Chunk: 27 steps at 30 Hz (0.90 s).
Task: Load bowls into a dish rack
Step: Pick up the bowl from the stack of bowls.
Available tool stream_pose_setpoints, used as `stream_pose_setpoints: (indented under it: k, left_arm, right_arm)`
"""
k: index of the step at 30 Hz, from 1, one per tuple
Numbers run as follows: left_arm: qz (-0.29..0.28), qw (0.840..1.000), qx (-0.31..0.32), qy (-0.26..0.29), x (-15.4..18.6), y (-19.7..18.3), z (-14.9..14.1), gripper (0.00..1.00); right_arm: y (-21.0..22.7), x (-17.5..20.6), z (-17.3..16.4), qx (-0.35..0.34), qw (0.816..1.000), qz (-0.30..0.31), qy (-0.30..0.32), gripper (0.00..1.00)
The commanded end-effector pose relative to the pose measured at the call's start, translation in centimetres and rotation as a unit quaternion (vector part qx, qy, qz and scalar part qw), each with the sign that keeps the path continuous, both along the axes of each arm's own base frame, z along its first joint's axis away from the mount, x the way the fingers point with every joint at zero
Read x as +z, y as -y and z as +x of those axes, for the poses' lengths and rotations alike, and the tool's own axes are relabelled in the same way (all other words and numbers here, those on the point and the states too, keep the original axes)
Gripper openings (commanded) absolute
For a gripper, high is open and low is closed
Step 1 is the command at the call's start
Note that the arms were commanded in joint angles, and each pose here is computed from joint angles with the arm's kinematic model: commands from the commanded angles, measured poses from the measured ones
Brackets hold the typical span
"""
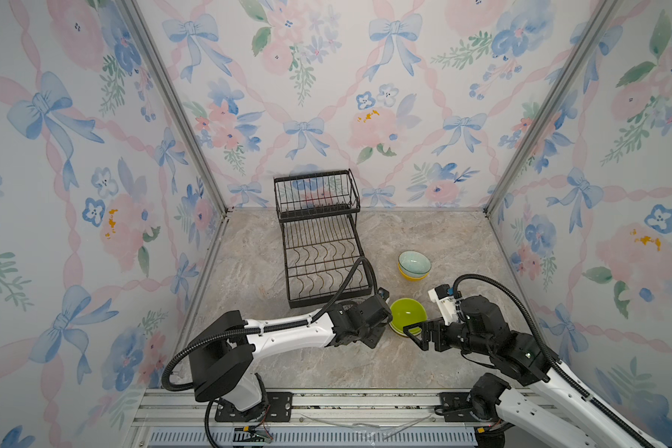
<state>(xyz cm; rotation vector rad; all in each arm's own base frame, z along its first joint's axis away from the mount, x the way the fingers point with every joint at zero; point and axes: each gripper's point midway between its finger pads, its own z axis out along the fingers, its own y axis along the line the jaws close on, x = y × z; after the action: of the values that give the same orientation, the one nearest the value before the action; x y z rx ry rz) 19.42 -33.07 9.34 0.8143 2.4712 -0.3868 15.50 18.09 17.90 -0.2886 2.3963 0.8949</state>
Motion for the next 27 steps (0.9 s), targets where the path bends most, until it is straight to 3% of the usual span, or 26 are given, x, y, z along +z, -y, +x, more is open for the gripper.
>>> stream_pose_setpoints:
  k: [1,4,27]
  left_arm:
    - [-0.009,1.0,0.005,-0.01,0.7,-0.1,-0.4,0.04]
    - [-0.01,1.0,0.007,-0.009,0.8,-0.2,-0.4,0.0]
    - [-0.039,0.999,0.022,0.008,3.0,0.7,-0.2,0.0]
  right_arm:
    - [-0.4,-0.2,-0.1,0.003,1.0,0.006,-0.002,0.96]
    - [-0.4,-0.3,0.0,0.003,1.0,0.006,-0.001,0.96]
    - [-0.6,-1.2,0.2,0.0,1.0,0.011,-0.005,0.96]
